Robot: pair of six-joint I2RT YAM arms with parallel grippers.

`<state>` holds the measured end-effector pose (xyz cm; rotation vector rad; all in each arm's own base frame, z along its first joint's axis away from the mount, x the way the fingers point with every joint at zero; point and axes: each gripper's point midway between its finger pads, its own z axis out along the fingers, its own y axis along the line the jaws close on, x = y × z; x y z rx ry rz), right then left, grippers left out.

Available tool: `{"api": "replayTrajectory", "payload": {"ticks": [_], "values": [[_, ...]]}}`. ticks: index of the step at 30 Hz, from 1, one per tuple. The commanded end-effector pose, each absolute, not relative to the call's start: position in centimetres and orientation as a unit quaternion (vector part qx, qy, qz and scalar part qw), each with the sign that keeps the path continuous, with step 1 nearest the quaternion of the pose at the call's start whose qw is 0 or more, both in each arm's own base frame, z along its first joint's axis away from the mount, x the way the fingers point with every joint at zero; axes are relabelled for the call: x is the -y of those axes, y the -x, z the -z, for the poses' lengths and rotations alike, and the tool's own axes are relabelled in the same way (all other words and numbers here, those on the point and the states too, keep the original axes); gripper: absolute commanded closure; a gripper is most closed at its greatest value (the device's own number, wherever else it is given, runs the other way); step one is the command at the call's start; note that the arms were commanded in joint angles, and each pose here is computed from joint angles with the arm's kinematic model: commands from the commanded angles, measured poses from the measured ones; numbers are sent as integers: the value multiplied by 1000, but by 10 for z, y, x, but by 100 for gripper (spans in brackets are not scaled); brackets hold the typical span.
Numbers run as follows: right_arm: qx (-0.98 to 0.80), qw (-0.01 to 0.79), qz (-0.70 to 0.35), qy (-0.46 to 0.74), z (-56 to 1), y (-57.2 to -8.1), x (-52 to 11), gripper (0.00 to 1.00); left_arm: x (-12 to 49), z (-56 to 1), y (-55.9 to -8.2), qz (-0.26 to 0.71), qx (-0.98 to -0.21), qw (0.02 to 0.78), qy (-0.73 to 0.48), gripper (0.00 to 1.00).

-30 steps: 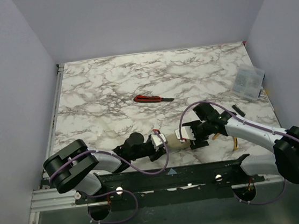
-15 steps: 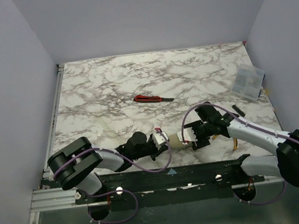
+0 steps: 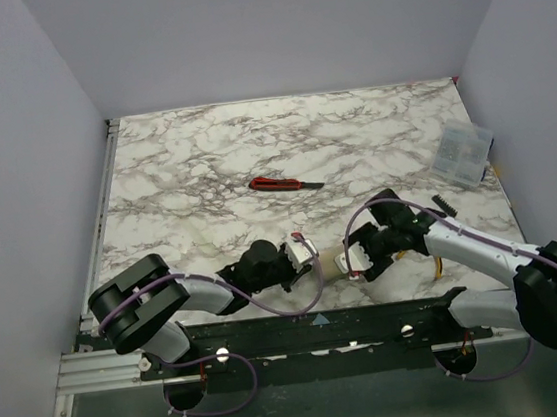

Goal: Open the umbrella

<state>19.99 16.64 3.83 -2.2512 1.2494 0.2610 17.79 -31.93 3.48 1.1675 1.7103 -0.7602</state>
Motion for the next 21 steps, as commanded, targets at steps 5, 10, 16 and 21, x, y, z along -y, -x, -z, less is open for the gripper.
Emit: {"api": "replayTrajectory", "payload": {"ticks": [5,10,16,21], "values": [[-382,204,-180,883,-21,-157,-164,62,320,-79,-231,258,-663,541,-449,100],[-365,238,-168,884,-26,-173,-175,56,326,-81,-213,292,-624,533,-492,100],[-376,283,-146,870,-46,-207,-188,56,329,-74,-203,316,-635,501,-496,100],[-331,280,-132,891,-40,-203,-170,50,326,-69,-178,341,-602,474,-546,60]]}}
